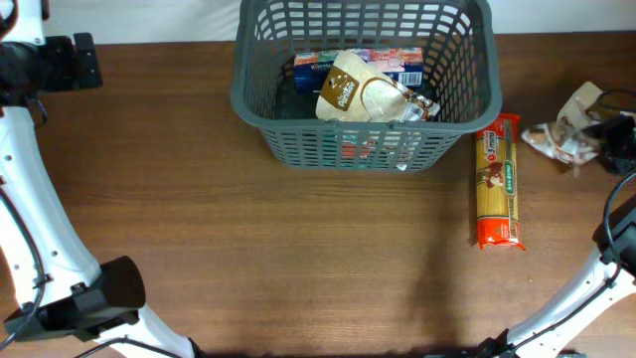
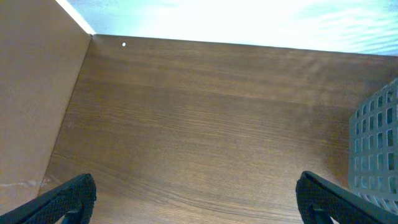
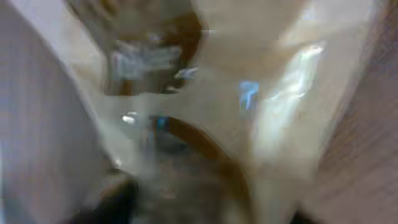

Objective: Pack container
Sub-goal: 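Grasp the crumpled clear snack bag with the right gripper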

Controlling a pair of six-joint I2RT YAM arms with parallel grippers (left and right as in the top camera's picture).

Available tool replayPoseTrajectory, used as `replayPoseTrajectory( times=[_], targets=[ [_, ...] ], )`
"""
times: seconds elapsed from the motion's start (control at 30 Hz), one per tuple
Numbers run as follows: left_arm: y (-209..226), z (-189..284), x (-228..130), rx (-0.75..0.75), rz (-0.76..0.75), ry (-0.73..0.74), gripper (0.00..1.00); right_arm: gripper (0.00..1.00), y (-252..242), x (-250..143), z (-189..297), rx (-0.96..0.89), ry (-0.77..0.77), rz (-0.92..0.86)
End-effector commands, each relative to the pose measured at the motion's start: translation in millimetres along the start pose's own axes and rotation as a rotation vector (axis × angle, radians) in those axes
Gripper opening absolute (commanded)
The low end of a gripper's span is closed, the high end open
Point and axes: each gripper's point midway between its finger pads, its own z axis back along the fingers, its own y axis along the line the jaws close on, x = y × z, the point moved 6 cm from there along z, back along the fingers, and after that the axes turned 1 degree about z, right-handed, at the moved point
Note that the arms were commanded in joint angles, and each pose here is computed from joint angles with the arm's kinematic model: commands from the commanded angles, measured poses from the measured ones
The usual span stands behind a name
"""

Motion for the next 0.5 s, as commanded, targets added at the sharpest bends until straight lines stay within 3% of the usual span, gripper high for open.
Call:
replayPoseTrajectory(
  times=[0.0, 0.07, 0.27, 0.47],
  targets=[
    [2.8, -1.7, -0.5, 0.007, 0.017, 0.004, 0.99, 0.17, 1.3, -9.5, -18.6, 0.042, 0.053, -0.014],
    [2.8, -1.7, -0.5, 0.007, 0.017, 0.004, 0.99, 0.12, 8.4, -10.5, -16.8, 0.098, 0.071, -0.013],
    [2.8, -1.7, -0.5, 0.007, 0.017, 0.004, 0.99, 0.11, 43.9, -7.0, 12.3, 0.271, 0.089, -0.001],
    [2.8, -1.7, -0.5, 0.007, 0.017, 0.004, 0.99, 0.11, 105.7, 7.8, 97.0, 0.369, -0.029, 0.118]
  ],
)
